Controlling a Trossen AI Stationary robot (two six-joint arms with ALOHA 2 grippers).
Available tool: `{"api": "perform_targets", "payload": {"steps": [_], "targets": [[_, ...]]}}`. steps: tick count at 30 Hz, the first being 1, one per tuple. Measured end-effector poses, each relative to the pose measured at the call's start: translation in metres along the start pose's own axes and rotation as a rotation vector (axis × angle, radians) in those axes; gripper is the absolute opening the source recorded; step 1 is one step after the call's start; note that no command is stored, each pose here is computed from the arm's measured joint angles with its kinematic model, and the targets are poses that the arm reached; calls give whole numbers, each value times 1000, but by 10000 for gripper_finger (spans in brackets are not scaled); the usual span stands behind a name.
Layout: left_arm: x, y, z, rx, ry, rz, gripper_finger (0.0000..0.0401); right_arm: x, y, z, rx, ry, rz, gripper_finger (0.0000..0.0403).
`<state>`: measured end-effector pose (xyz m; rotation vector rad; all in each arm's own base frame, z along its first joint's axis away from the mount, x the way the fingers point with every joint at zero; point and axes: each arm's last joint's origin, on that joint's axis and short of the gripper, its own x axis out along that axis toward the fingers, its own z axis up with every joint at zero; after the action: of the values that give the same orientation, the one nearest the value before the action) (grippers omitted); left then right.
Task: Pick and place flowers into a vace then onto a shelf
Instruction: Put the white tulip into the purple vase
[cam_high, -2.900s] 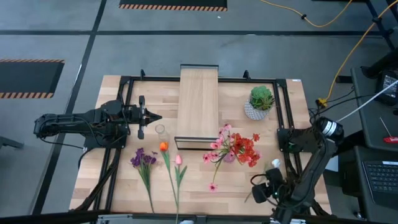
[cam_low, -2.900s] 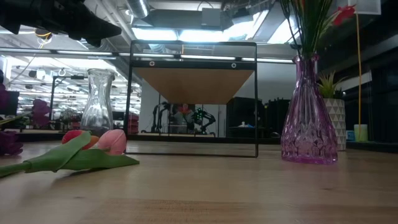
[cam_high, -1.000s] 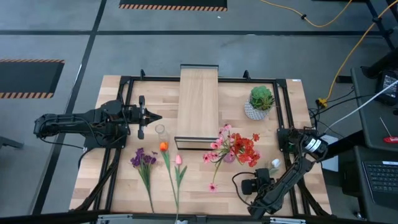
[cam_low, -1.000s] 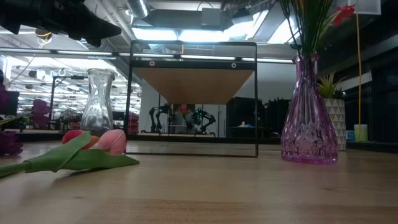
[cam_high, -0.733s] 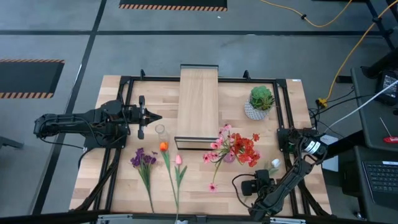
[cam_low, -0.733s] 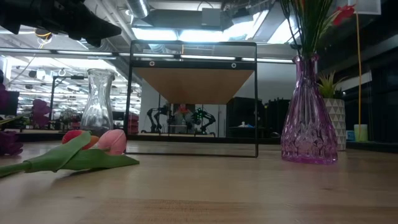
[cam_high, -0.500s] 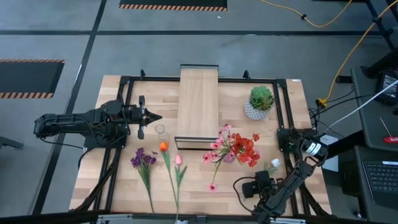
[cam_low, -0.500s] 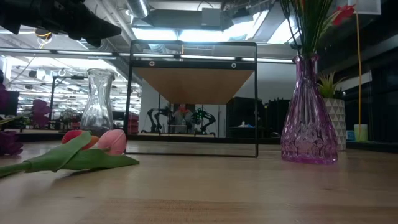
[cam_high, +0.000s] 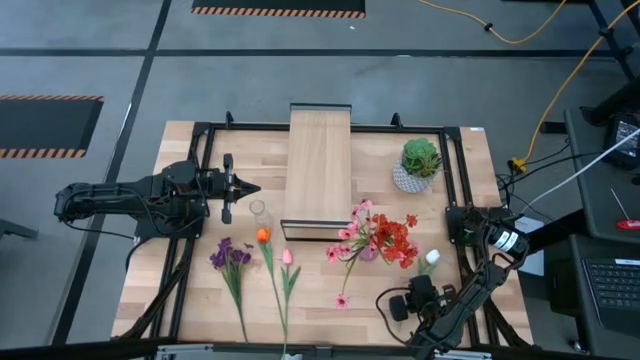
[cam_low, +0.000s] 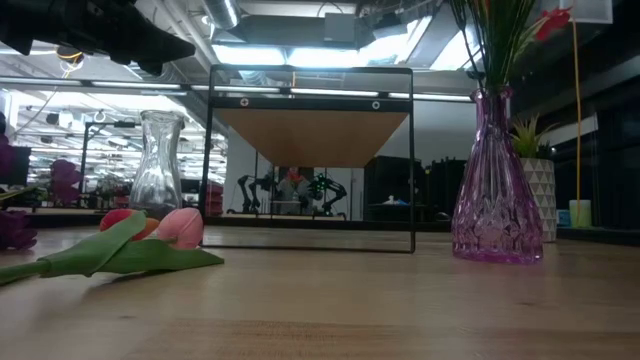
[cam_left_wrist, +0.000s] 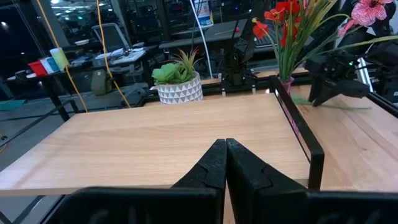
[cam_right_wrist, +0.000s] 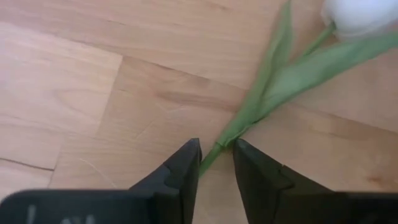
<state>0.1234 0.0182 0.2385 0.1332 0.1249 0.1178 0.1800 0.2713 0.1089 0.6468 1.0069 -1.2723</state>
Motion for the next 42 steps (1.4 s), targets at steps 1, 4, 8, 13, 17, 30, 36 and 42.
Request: {"api": "perform_targets", "payload": {"steps": [1, 4, 8, 13, 17, 30, 36, 42], "targets": [[0, 0, 0, 0, 0, 0, 4, 0, 0, 0, -8, 0, 0, 100], [0, 0, 0, 0, 0, 0, 4, 0, 0, 0, -40, 2, -2, 97], [0, 0, 0, 0, 0, 0, 4, 0, -1, 0, -104, 0, -9, 97], [0, 0, 0, 0, 0, 0, 4, -9, 0, 2, -223, 2, -52, 96], [0, 0, 0, 0, 0, 0, 4, -15, -1, 3, -256, 0, -90, 96], [0, 0, 0, 0, 0, 0, 4, -17, 1, 3, -90, -18, -61, 96], [0, 0, 0, 0, 0, 0, 4, -20, 0, 4, -35, -16, -51, 96], [0, 0, 0, 0, 0, 0, 4, -35, -4, 14, 17, 17, -9, 96]]}}
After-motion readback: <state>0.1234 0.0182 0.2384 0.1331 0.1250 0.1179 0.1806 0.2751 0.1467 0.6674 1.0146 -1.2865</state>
